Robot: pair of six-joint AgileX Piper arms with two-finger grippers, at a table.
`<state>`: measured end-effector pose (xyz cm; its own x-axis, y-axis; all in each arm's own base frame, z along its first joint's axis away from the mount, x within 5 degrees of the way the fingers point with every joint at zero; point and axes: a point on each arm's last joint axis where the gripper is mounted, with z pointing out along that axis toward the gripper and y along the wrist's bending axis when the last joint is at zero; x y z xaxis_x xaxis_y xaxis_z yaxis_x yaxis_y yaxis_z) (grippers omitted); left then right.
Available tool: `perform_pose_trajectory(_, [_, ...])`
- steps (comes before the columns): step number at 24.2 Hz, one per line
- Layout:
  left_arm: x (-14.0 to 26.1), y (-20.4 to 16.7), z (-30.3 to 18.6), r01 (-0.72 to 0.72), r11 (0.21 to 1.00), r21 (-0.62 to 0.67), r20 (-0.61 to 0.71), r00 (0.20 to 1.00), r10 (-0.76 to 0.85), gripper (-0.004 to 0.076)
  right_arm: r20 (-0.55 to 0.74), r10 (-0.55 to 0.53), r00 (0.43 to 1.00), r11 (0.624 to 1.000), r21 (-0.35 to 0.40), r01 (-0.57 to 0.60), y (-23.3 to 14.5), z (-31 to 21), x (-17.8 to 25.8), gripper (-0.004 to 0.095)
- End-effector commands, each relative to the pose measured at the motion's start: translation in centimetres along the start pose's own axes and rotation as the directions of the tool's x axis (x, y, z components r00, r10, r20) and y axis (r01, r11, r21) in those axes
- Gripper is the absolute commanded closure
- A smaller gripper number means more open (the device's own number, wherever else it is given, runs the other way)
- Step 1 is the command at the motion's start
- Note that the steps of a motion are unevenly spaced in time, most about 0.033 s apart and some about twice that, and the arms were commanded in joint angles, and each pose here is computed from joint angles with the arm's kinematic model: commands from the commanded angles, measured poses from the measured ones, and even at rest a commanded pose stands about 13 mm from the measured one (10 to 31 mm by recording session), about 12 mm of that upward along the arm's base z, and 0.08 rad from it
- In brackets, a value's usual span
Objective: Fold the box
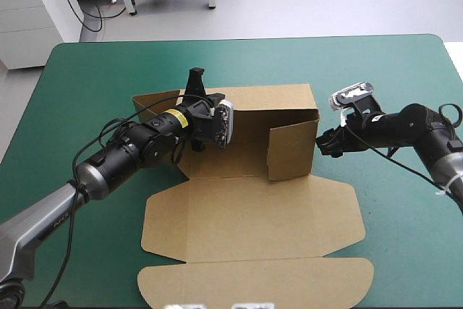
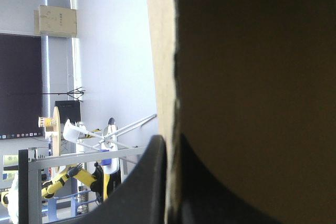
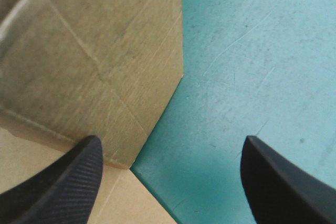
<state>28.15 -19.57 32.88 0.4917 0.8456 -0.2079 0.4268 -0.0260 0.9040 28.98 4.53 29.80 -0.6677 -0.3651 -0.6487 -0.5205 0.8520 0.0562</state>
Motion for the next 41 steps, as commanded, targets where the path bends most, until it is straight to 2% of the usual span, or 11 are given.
perform_pose_trajectory(1, [-0.7,1.9,-1.1,0.021,0.994,-0.108,0.034,0.999,-0.018,0.0732,0.073,-0.017,0.997,1.0,-0.012,0.018,0.7,-1.7,-1.0,0.023])
perform_pose_trajectory(13, [-0.7,1.9,-1.1,0.021,0.994,-0.108,0.034,0.999,-0.018,0.0731,0.174,-0.043,0.984,0.989,-0.134,0.067,2.5,-1.2,-2.0,0.023])
perform_pose_trajectory(19, [-0.7,1.8,-1.1,0.021,0.995,-0.1,0.032,0.999,-0.018,0.0731,0.278,-0.167,0.946,0.986,0.022,0.168,4.5,0.5,-4.0,0.0242])
perform_pose_trajectory(21, [-0.7,1.8,-1.1,0.021,0.996,-0.092,0.031,0.999,-0.018,0.0732,0.267,-0.188,0.945,0.982,0.055,0.18,4.3,0.5,-4.0,0.0304])
perform_pose_trajectory(23, [-0.7,1.7,-1.1,0.029,0.996,-0.087,0.032,0.999,-0.026,0.0732,0.253,-0.192,0.948,0.981,0.052,0.184,4.3,0.6,-3.8,0.0422])
perform_pose_trajectory(26, [-0.7,1.7,-1.1,0.049,0.995,-0.086,0.035,0.998,-0.046,0.0731,0.213,-0.189,0.959,0.981,-0.001,0.193,4.7,0.6,-3.4,0.0612])
perform_pose_trajectory(32, [-0.8,1.8,-1.1,0.049,0.994,-0.098,0.039,0.998,-0.046,0.0725,0.192,-0.189,0.963,0.98,-0.031,0.198,4.9,0.7,-3.1,0.0878])
perform_pose_trajectory(33, [-0.8,1.8,-1.1,0.051,0.994,-0.098,0.039,0.998,-0.048,0.0716,0.192,-0.189,0.963,0.98,-0.031,0.198,4.9,0.7,-3.1,0.0918])
perform_pose_trajectory(36, [-0.8,2.0,-1.2,0.066,0.991,-0.118,0.044,0.997,-0.061,0.0642,0.201,-0.17,0.965,0.983,-0.042,0.181,5.0,0.7,-3.2,0.0926])
perform_pose_trajectory(39, [-0.9,2.0,-1.2,0.068,0.99,-0.121,0.047,0.997,-0.063,0.0512,0.204,-0.157,0.966,0.985,-0.041,0.169,5.0,0.7,-3.3,0.0926])
perform_pose_trajectory(41, [-1.3,2.2,-1.3,0.083,0.987,-0.141,0.064,0.995,-0.074,0.0388,0.219,-0.139,0.966,0.989,-0.024,0.148,4.9,0.6,-3.4,0.0925])
